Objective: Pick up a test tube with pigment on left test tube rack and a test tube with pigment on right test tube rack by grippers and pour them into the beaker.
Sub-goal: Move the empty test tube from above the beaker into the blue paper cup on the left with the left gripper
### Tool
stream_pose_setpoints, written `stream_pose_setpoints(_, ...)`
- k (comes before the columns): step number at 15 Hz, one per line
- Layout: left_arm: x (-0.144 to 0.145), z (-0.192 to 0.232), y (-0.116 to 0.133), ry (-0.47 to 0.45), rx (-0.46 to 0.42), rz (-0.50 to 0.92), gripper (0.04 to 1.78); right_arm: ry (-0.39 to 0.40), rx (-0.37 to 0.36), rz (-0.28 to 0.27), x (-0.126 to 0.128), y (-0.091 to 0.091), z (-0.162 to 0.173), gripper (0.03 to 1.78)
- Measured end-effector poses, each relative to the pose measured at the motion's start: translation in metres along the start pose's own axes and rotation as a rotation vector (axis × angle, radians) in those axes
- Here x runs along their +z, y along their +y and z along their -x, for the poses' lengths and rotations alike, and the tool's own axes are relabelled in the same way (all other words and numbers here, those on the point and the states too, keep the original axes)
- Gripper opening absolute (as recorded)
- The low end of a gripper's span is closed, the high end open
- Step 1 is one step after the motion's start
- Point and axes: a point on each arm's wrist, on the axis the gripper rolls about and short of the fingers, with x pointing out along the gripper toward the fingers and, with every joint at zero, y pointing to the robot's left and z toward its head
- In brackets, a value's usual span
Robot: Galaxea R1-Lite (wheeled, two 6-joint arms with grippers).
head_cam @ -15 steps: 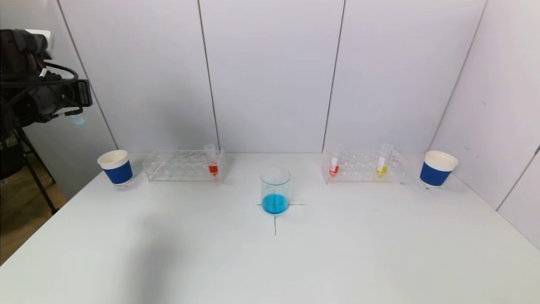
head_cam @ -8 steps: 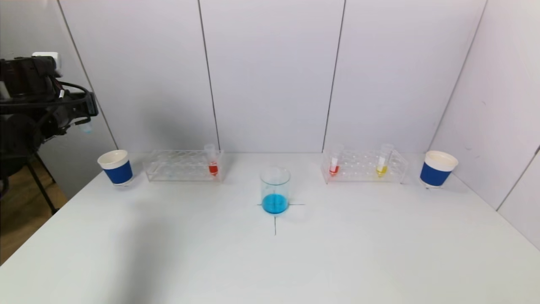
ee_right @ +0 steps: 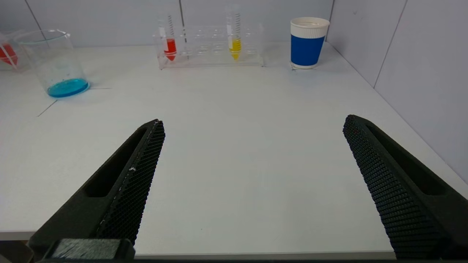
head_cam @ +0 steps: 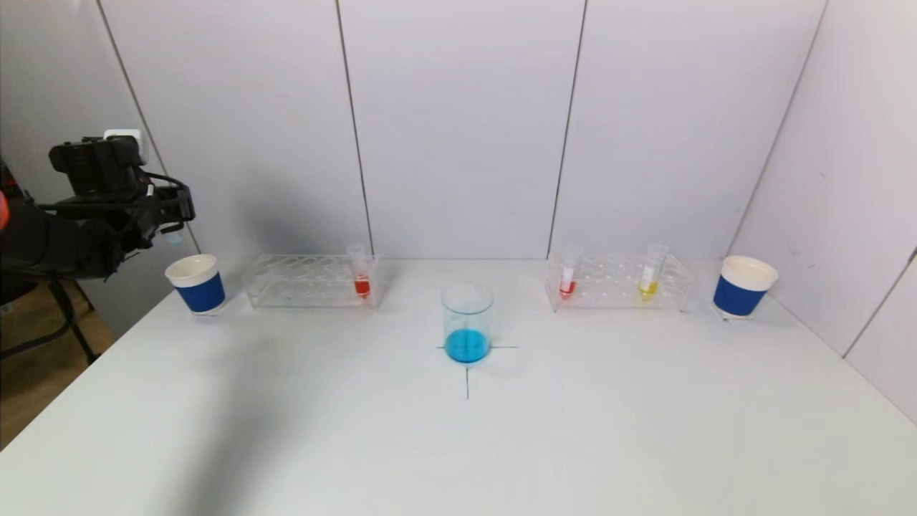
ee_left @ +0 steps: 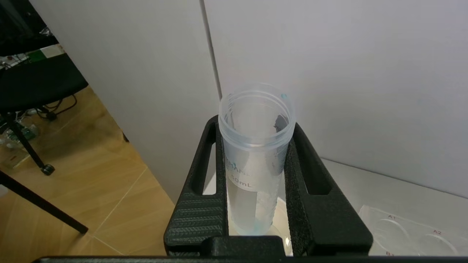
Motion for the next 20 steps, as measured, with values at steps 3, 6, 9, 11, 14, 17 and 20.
stream_pose_setpoints(3, -0.013, -0.01, -0.001, -0.006, -0.002, 0.002, 0.46, 0.0, 0.0, 0.001, 0.0, 0.0, 0.0, 1.77)
stream_pose_setpoints(6, -0.026, -0.017, -0.002, 0.004, -0.02, 0.0, 0.46, 0.0, 0.0, 0.001, 0.0, 0.0, 0.0, 1.77)
stream_pose_setpoints(9, -0.037, -0.022, -0.004, 0.012, -0.02, 0.0, 0.46, 0.0, -0.001, 0.0, 0.0, 0.0, 0.0, 1.77)
stream_pose_setpoints(11, -0.046, -0.025, -0.005, 0.016, -0.021, 0.0, 0.46, 0.0, 0.0, 0.001, 0.0, 0.0, 0.0, 1.77)
stream_pose_setpoints(14, -0.061, -0.026, -0.006, 0.034, -0.021, -0.004, 0.46, 0.0, 0.0, 0.001, 0.0, 0.0, 0.0, 1.77)
stream_pose_setpoints(17, -0.069, -0.024, -0.006, 0.033, -0.021, -0.004, 0.46, 0.0, 0.0, 0.001, 0.0, 0.0, 0.0, 1.77)
stream_pose_setpoints(20, -0.076, -0.022, -0.006, 0.046, -0.022, -0.007, 0.46, 0.0, -0.001, 0.0, 0.0, 0.0, 0.0, 1.77)
